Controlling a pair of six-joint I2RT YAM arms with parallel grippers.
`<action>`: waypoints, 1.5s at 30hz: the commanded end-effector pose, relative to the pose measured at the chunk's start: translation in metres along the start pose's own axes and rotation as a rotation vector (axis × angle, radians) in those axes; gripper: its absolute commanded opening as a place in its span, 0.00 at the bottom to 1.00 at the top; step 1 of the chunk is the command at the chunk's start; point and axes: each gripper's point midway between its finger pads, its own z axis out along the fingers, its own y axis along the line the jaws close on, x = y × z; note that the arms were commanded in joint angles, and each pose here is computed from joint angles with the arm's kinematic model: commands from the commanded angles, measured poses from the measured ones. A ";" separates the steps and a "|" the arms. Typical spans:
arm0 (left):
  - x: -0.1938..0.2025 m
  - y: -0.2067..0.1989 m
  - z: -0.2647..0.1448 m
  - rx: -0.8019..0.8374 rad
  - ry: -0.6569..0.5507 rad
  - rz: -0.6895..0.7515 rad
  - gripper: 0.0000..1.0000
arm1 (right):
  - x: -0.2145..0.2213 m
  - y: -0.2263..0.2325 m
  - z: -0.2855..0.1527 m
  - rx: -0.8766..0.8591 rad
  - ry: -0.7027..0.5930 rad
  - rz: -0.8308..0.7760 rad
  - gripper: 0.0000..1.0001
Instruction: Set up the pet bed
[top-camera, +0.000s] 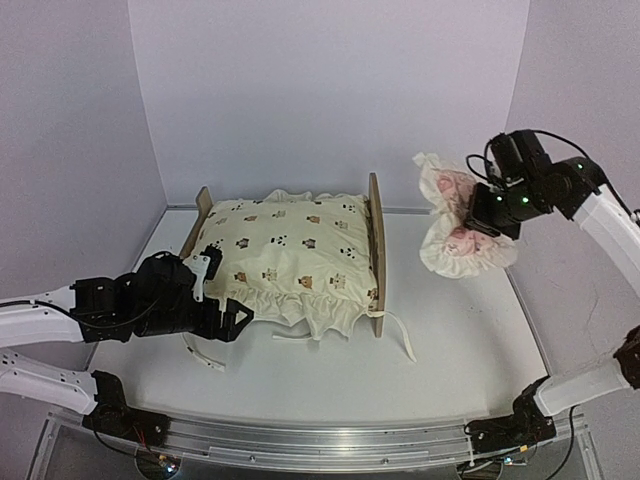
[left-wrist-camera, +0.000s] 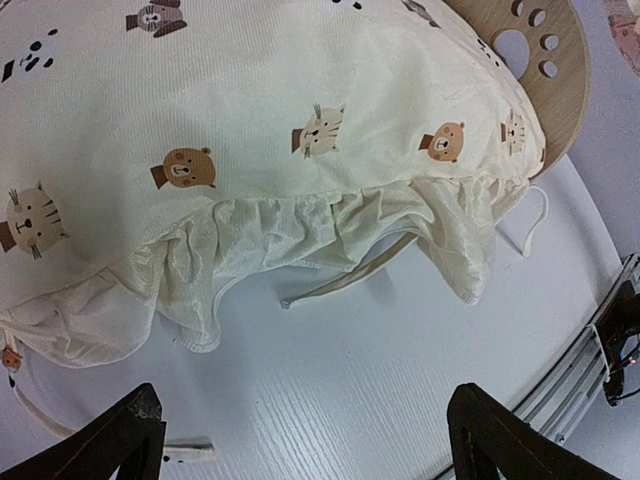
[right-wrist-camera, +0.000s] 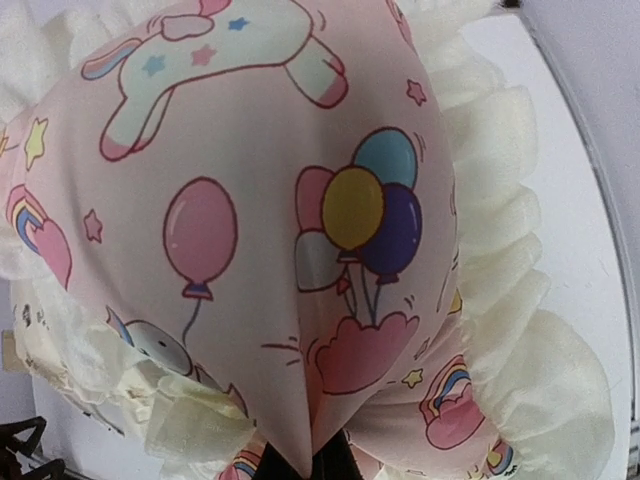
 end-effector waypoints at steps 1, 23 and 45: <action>-0.016 0.001 -0.012 -0.033 -0.025 -0.055 1.00 | -0.008 0.080 0.002 -0.061 -0.036 -0.122 0.00; -0.014 0.038 -0.053 -0.184 -0.018 -0.143 1.00 | -0.012 0.234 0.102 -0.069 -0.157 -0.089 0.00; -0.015 0.041 -0.056 -0.180 -0.050 -0.154 1.00 | 0.006 0.178 0.149 0.132 -0.108 -0.022 0.19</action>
